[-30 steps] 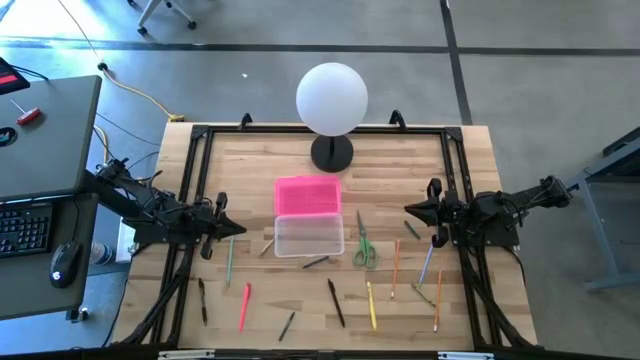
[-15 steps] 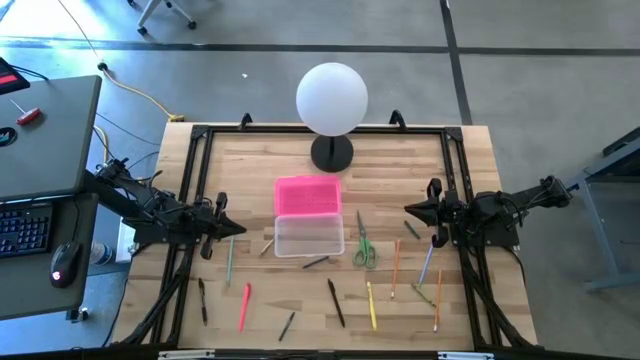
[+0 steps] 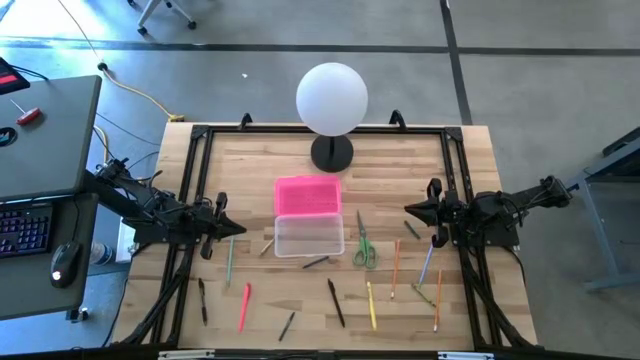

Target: Pick & place school supplies into a supply box

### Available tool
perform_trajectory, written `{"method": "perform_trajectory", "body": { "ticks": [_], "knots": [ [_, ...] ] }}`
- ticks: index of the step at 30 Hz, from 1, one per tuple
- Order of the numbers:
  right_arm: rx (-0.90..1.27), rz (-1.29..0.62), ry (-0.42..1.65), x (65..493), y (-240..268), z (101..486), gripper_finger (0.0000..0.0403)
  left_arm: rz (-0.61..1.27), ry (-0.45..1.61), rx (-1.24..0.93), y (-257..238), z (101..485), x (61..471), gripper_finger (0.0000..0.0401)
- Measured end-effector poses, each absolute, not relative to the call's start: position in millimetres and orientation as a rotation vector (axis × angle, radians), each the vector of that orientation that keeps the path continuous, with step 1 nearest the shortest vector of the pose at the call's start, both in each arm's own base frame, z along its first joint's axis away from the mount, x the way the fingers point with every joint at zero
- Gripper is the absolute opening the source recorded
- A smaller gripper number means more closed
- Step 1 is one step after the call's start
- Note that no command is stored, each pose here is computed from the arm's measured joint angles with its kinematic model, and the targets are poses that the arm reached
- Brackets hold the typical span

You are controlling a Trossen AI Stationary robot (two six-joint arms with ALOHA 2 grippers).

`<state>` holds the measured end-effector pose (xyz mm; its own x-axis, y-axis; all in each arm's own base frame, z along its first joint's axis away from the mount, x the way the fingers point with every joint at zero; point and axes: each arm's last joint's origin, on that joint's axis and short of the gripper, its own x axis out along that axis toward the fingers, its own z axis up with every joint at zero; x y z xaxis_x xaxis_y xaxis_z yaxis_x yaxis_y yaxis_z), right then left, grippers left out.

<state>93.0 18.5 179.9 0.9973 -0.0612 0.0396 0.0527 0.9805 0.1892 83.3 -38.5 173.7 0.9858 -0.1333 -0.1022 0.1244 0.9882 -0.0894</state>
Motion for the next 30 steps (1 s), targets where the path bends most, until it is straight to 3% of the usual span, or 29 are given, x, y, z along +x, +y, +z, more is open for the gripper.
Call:
{"method": "perform_trajectory", "body": {
  "ticks": [30],
  "knots": [
    [0.189,-0.066,-0.046,93.0,18.3,179.9,0.0,-0.13,0.108,-0.083,-38.5,173.7,83.3,0.0042]
  ]
}}
